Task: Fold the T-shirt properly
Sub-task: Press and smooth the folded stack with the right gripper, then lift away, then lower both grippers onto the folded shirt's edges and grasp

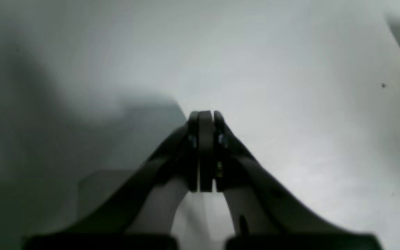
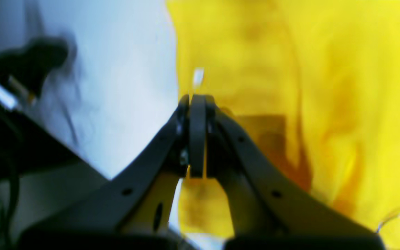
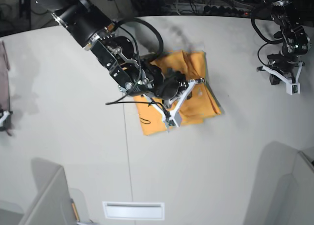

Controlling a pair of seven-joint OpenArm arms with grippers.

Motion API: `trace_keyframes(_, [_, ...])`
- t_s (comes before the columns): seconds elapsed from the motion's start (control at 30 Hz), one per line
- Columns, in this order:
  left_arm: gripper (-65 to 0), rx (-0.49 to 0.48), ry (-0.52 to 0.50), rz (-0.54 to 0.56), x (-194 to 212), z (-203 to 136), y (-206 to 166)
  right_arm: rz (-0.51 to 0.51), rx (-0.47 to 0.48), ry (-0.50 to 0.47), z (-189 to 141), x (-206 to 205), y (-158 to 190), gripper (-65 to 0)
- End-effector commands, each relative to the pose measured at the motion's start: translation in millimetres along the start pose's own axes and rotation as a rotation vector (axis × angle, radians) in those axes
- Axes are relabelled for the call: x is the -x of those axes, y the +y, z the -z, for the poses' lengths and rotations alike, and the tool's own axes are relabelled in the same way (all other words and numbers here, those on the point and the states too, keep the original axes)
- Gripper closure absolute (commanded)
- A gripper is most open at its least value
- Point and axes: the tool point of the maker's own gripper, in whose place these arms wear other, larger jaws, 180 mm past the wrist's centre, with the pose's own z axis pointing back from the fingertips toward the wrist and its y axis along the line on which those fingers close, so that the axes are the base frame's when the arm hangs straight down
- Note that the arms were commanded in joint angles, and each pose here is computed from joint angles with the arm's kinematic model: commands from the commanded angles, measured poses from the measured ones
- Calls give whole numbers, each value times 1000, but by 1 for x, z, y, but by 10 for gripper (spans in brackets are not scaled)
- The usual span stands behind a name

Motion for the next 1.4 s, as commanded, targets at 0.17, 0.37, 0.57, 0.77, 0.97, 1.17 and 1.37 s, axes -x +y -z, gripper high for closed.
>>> trace_keyframes(0.17, [0, -4, -48, 21, -18, -4, 3, 32, -16, 24, -1, 24, 3, 0])
trace_keyframes(0.37, [0, -5, -49, 20, -18, -4, 4, -69, -65, 111, 9, 60, 35, 0])
trace_keyframes(0.57, [0, -5, -52, 21, -19, -4, 4, -156, -61, 212, 34, 82, 49, 0])
trace_keyframes(0.77, [0, -2, -54, 25, -21, -4, 2, -274, -152, 191, 28, 78, 72, 0])
trace_keyframes(0.97, [0, 49, -71, 76, -25, -8, -12, -219, -139, 21, -8, 29, 47, 0])
trace_keyframes(1.17, [0, 180, -33, 140, -10, -16, -59, 6, -46, -184, -55, -17, -18, 0])
trace_keyframes(1.37, [0, 319, -77, 189, -7, -27, -112, 107, 35, -264, -71, -21, -60, 0])
